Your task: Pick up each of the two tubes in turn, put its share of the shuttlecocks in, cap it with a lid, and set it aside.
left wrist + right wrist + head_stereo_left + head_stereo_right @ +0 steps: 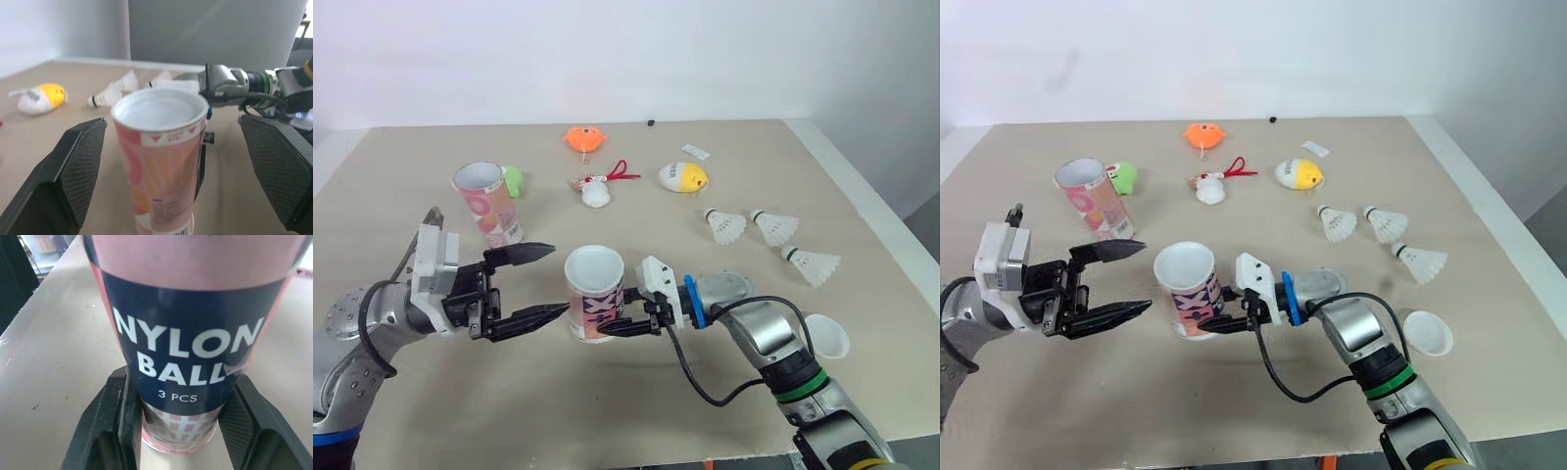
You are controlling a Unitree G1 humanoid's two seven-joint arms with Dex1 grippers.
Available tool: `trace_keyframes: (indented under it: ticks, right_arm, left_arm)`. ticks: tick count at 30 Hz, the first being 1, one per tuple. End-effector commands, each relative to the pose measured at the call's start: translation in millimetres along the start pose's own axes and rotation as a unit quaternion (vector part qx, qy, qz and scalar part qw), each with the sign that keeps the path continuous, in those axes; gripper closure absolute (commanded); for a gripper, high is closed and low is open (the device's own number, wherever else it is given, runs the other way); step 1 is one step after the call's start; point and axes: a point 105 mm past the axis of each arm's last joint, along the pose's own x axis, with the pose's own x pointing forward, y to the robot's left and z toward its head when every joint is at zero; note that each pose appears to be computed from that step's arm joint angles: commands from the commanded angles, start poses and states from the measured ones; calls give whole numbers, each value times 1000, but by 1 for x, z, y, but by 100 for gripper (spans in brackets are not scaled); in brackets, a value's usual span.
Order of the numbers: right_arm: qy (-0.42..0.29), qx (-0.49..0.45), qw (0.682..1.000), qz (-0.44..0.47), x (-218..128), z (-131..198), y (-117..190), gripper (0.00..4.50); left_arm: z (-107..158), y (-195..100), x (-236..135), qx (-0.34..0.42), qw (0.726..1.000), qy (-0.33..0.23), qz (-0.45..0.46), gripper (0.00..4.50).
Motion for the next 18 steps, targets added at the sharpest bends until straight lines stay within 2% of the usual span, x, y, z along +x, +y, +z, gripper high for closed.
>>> trace_keyframes:
  ticks: [1,5,7,9,11,16,17,18]
  right_arm:
    - [-59,-8,997,-58,-34,37,-16,263]
    - [-78,-10,982,-169,-90,55,-34,263]
    - [-85,-12,964,-251,-127,61,-45,263]
    - [-91,-7,931,-352,-172,65,-58,263]
    - [-80,-3,878,-471,-227,61,-66,263]
    - [-113,24,749,-652,-315,59,-68,263]
    - [-113,39,701,-703,-338,52,-67,263]
    - [-112,49,668,-734,-353,46,-65,263]
  left_arm:
    - [4,7,16,3,1000,-22,-15,0]
    - [4,12,38,2,998,-45,-33,0]
    - [0,14,50,4,998,-45,-46,0]
    - [-5,18,62,12,998,-41,-55,0]
    - [-12,25,76,15,998,-35,-53,0]
    - [-23,39,107,24,998,-43,-48,0]
    - [-24,43,116,26,998,-46,-45,0]
    - [-25,46,122,28,998,-47,-43,0]
